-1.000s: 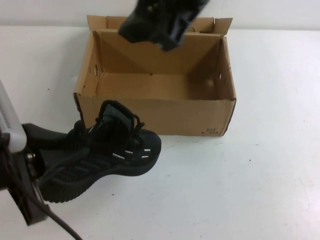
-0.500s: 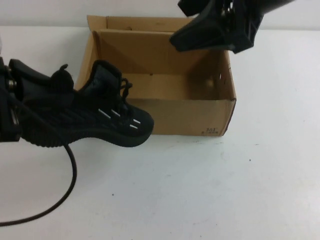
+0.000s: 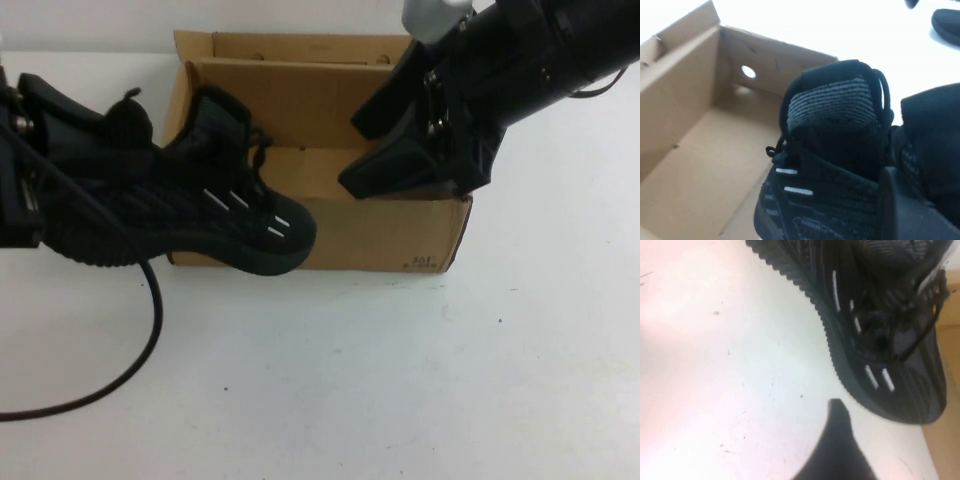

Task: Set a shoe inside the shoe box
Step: Hand over the shoe

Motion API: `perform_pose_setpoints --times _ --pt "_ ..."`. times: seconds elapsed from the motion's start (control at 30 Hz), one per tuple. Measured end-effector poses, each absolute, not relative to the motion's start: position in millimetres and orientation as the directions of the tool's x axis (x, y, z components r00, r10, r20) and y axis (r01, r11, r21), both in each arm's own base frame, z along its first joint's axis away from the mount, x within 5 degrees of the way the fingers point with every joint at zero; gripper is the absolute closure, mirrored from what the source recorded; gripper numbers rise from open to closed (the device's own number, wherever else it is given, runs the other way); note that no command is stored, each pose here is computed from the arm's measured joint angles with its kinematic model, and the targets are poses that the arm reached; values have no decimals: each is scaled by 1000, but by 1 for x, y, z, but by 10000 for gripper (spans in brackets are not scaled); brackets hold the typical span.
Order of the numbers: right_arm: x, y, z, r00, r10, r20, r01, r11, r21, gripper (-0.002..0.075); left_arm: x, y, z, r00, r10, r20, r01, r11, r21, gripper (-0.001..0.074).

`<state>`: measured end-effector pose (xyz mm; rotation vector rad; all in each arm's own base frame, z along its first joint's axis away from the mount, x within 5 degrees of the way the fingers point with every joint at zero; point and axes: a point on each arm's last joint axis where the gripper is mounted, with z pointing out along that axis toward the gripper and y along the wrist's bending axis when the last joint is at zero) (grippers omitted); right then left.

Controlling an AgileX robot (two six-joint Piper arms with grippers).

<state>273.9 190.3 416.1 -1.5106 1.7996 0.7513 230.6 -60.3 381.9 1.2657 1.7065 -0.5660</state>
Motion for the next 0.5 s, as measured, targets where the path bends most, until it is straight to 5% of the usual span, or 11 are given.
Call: perform_pose_setpoints --times 0.37,0.5 --pt "273 192 413 -144 -607 -782 -982 182 40 300 209 -92 385 -25 525 -851 961 246 124 666" --pt "272 194 411 -178 -627 -759 -976 211 54 223 193 -90 398 2 521 -854 952 260 161 666"
